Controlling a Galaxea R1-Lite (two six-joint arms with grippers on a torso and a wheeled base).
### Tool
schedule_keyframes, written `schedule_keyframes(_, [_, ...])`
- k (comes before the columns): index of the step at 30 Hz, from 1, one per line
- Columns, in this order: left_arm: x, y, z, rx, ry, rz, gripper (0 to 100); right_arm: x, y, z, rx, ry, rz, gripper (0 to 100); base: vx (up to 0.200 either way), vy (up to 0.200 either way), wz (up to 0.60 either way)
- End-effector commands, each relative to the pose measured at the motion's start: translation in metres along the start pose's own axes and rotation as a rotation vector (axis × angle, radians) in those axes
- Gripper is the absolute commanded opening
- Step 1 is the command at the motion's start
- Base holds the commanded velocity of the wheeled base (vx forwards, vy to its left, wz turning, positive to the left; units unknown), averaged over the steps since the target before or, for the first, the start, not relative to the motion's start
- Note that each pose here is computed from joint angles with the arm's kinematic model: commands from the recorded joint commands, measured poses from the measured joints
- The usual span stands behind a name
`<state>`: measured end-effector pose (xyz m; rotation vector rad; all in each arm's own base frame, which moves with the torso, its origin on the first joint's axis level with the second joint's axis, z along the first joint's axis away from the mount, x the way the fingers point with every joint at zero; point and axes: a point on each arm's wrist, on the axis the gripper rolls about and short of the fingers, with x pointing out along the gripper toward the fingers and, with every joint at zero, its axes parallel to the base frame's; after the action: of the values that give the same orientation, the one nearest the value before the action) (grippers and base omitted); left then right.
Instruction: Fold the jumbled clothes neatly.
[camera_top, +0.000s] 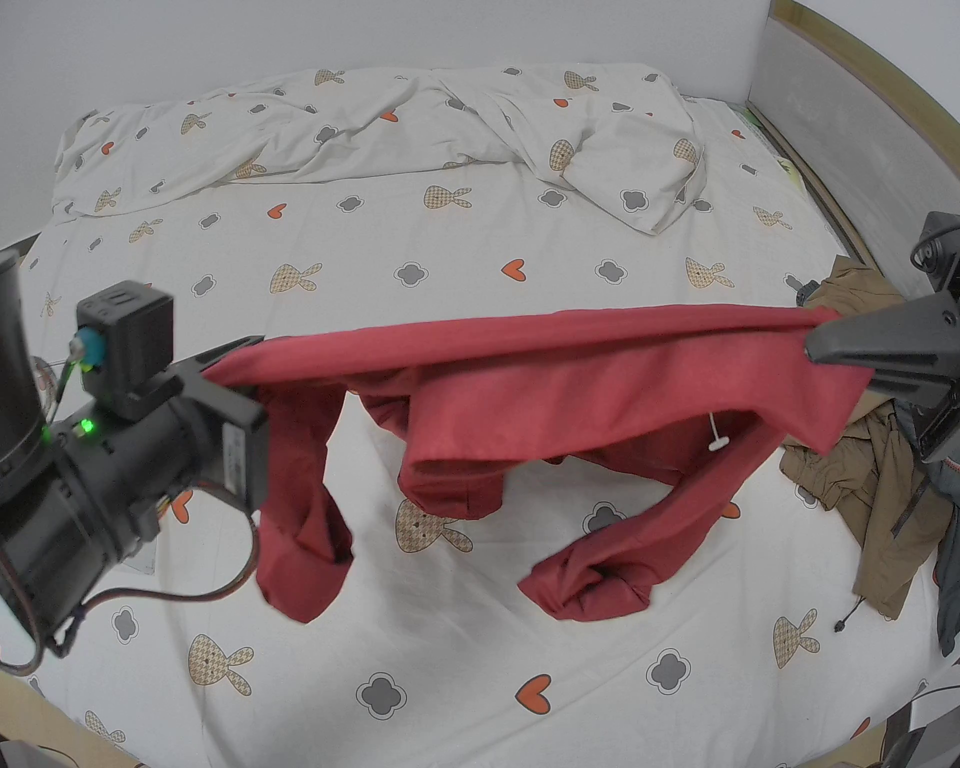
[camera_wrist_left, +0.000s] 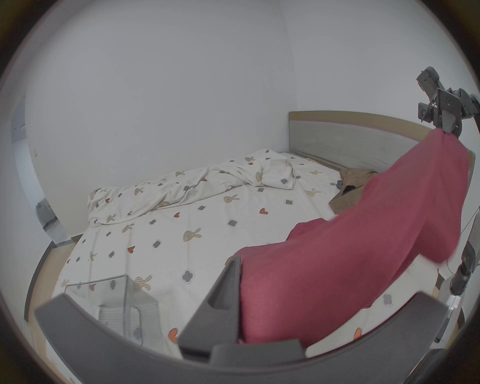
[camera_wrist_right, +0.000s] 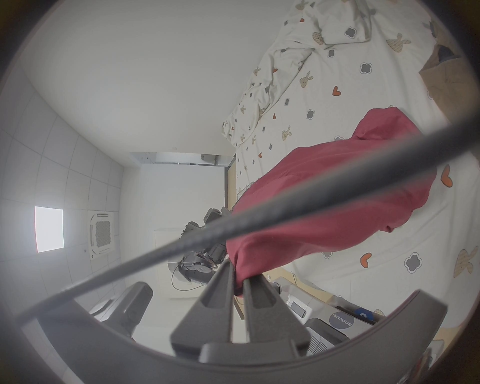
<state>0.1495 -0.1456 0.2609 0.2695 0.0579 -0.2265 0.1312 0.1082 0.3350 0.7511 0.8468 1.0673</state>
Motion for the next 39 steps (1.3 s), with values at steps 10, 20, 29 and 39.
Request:
schedule_keyframes(10, [0.009,0.023,-0.042,0.068,0.172,0.116,0,0.120,-0.095,0.088,0.002,0.097,-0.185,100,0.000,0.000,0.00])
schedule_keyframes(20, [0.015,0.037,-0.031,0.035,0.151,0.187,0,0.103,-0.145,0.014,-0.265,0.231,-0.572,100,0.000,0.000,0.00])
schedule_keyframes(29, [0.016,0.040,-0.020,0.012,0.119,0.202,0,0.084,-0.170,-0.033,-0.198,0.336,-0.701,100,0.000,0.000,0.00])
schedule_keyframes(39, [0.017,0.040,-0.021,0.015,0.123,0.201,0,0.089,-0.183,-0.030,-0.194,0.306,-0.668,100,0.000,0.000,0.00])
